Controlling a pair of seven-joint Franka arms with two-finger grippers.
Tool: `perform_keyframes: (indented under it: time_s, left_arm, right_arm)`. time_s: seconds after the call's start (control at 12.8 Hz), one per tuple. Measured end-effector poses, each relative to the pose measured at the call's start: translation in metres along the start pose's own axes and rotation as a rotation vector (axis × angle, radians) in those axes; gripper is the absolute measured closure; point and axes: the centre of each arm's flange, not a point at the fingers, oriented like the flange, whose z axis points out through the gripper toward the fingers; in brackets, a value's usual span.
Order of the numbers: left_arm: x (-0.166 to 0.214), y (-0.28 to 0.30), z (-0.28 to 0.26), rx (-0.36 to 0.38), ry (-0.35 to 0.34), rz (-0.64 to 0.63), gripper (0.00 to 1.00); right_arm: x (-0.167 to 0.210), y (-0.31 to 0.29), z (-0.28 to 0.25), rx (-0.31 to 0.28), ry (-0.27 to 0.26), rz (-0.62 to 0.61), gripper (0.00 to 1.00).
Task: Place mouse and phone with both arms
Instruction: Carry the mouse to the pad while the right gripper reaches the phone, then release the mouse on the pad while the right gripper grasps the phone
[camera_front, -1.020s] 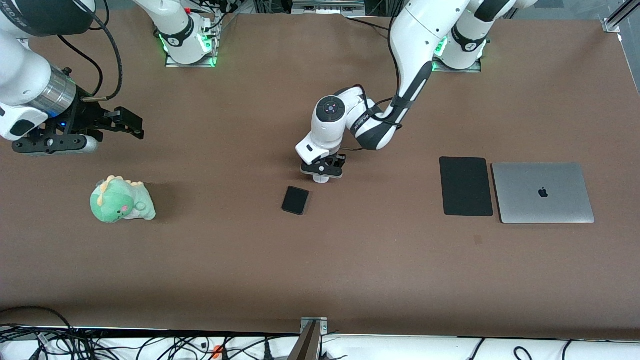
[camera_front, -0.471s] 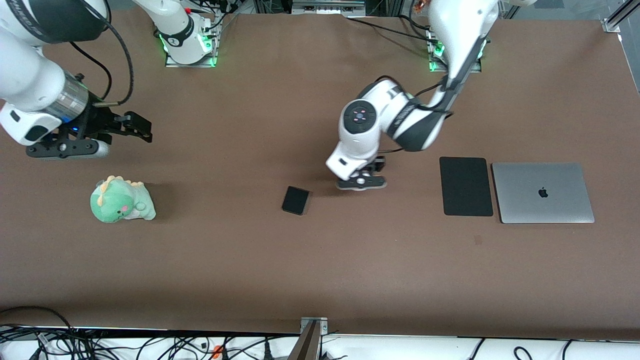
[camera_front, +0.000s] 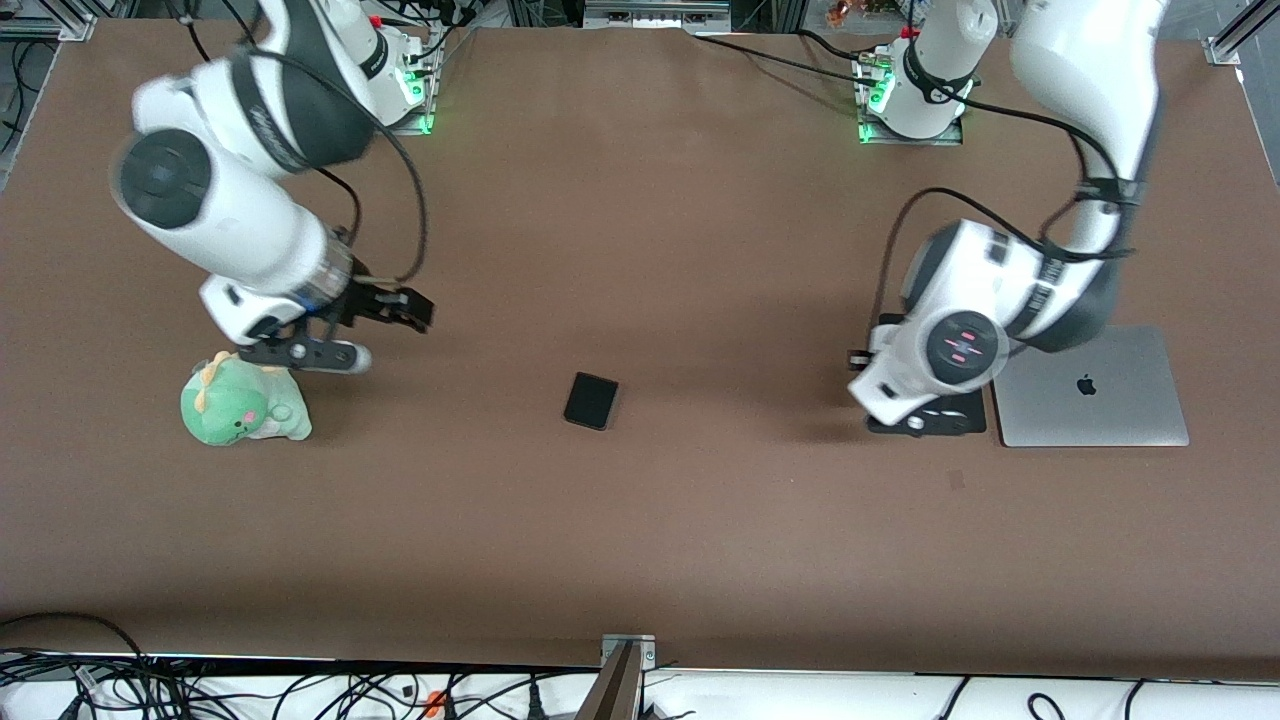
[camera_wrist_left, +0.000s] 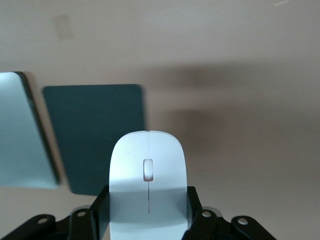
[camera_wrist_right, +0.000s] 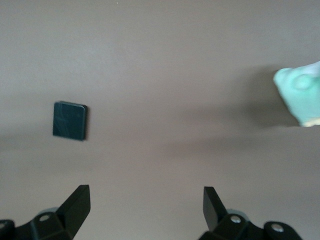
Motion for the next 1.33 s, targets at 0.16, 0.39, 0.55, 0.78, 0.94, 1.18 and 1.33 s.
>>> perform_keyframes:
  time_s: [0.16, 0.39, 0.55, 0.78, 0.94, 1.18, 1.33]
  left_arm:
    - [0.006, -0.048, 0.034, -0.034, 0.007, 0.042, 0.38]
    - [0.002, -0.056, 0.080, -0.061, 0.051, 0.064, 0.38]
    - [-0.003, -0.057, 0.107, -0.079, 0.107, 0.067, 0.38]
    - [-0.008, -0.072, 0.125, -0.094, 0.132, 0.052, 0.38]
    - [-0.010, -0.078, 0.125, -0.096, 0.132, 0.051, 0.38]
    - [-0.011, -0.080, 0.125, -0.096, 0.132, 0.051, 0.24]
    - [-0.011, -0.081, 0.123, -0.096, 0.136, 0.052, 0.03]
  right_arm:
    - [-0.002, -0.039, 0.042, -0.004, 0.022, 0.062, 0.00]
    - [-0.010, -0.091, 0.103, 0.022, 0.062, 0.130, 0.00]
    - [-0.021, -0.123, 0.150, 0.028, 0.093, 0.160, 0.00]
    - [-0.036, -0.151, 0.210, 0.029, 0.117, 0.178, 0.00]
    - [-0.038, -0.158, 0.234, 0.039, 0.123, 0.176, 0.00]
    - [-0.040, -0.169, 0.254, 0.046, 0.142, 0.181, 0.00]
    - [-0.044, -0.177, 0.268, 0.028, 0.160, 0.183, 0.00]
